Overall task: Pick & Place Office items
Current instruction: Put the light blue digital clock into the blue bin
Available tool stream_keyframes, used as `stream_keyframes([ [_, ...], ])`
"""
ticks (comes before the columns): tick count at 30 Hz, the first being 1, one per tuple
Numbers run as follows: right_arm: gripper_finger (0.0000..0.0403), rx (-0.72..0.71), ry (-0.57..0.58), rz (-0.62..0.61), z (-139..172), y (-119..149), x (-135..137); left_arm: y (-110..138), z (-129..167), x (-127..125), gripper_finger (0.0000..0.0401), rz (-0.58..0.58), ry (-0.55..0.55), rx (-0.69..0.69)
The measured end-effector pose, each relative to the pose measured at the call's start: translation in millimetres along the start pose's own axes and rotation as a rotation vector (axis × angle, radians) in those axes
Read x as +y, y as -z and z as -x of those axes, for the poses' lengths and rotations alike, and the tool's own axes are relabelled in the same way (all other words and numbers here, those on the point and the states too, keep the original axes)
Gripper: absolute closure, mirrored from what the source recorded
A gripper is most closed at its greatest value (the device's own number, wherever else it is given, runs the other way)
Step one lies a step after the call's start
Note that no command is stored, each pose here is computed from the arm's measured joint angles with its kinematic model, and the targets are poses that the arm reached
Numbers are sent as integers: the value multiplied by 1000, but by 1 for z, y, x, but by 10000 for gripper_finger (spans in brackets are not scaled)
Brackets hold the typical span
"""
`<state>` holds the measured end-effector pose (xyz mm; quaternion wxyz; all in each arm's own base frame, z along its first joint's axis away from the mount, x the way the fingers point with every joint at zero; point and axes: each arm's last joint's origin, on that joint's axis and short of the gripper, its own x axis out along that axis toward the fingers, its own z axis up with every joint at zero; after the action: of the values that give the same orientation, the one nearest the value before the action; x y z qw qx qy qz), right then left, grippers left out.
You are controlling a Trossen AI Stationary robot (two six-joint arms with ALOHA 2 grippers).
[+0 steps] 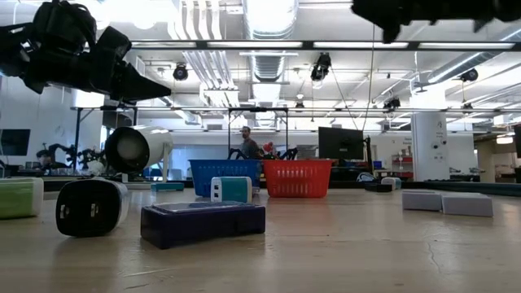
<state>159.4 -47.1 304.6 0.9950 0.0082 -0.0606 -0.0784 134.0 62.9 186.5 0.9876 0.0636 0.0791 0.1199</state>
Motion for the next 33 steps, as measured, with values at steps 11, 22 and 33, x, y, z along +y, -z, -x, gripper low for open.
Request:
stream_keyframes([
  [11,387,-92,27,6,54,37,0,0,0,0,389,-1,0,-5],
  [22,394,-237,40,1,74,71,2,0,0,0,398,0,2,-5],
  [33,394,-234,105,9,75,95,-1,1,0,0,384,43,4,7],
])
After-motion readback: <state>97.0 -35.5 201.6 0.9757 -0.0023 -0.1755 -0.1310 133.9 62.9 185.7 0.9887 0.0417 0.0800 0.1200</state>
